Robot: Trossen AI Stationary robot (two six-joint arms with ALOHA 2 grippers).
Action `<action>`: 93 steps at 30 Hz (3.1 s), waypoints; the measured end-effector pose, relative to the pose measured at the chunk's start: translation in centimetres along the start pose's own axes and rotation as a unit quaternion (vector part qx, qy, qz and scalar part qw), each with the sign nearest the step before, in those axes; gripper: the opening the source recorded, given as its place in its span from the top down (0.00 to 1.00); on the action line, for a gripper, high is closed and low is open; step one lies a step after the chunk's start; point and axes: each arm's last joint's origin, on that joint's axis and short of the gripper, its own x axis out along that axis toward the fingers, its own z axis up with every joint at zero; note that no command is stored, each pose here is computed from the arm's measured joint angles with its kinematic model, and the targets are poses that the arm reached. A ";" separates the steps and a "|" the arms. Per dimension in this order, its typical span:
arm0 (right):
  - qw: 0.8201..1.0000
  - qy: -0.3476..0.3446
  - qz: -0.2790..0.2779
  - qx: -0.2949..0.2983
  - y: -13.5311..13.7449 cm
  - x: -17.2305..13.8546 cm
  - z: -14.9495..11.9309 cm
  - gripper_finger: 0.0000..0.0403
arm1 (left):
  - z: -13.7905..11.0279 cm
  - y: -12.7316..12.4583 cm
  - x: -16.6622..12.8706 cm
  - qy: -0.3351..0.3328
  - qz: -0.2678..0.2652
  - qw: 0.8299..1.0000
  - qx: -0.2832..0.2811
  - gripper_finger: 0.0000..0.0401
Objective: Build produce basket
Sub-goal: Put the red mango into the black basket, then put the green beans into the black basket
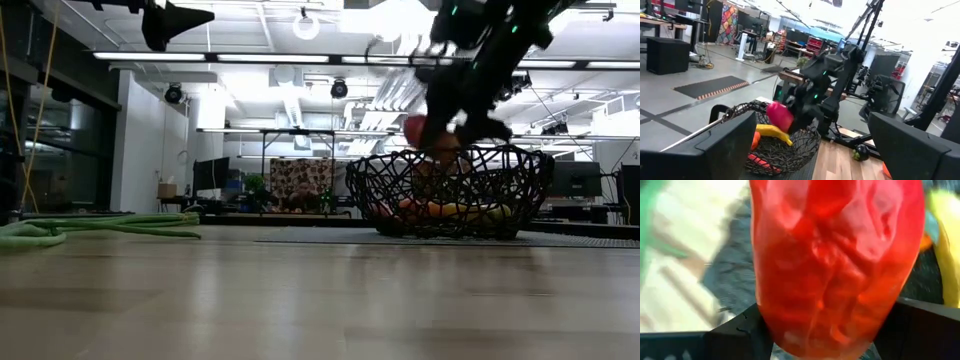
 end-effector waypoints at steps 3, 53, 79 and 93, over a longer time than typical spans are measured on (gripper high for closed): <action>0.999 0.020 -0.009 0.031 -0.4 1.8 0.4 0.43 | 0.0 0.0 0.0 -0.002 0.007 1.000 0.000 0.07; 0.985 0.090 -0.074 0.126 -1.5 9.6 -0.6 0.41 | 0.0 0.1 0.0 -0.005 0.018 1.000 0.000 0.07; 0.996 0.000 -0.058 0.063 -1.3 1.8 0.6 0.04 | 0.1 0.1 0.0 -0.006 0.019 1.000 0.000 0.07; 0.947 -0.266 0.168 -0.070 0.7 -11.5 0.5 0.04 | 0.1 0.2 0.0 -0.011 0.039 0.999 0.000 0.07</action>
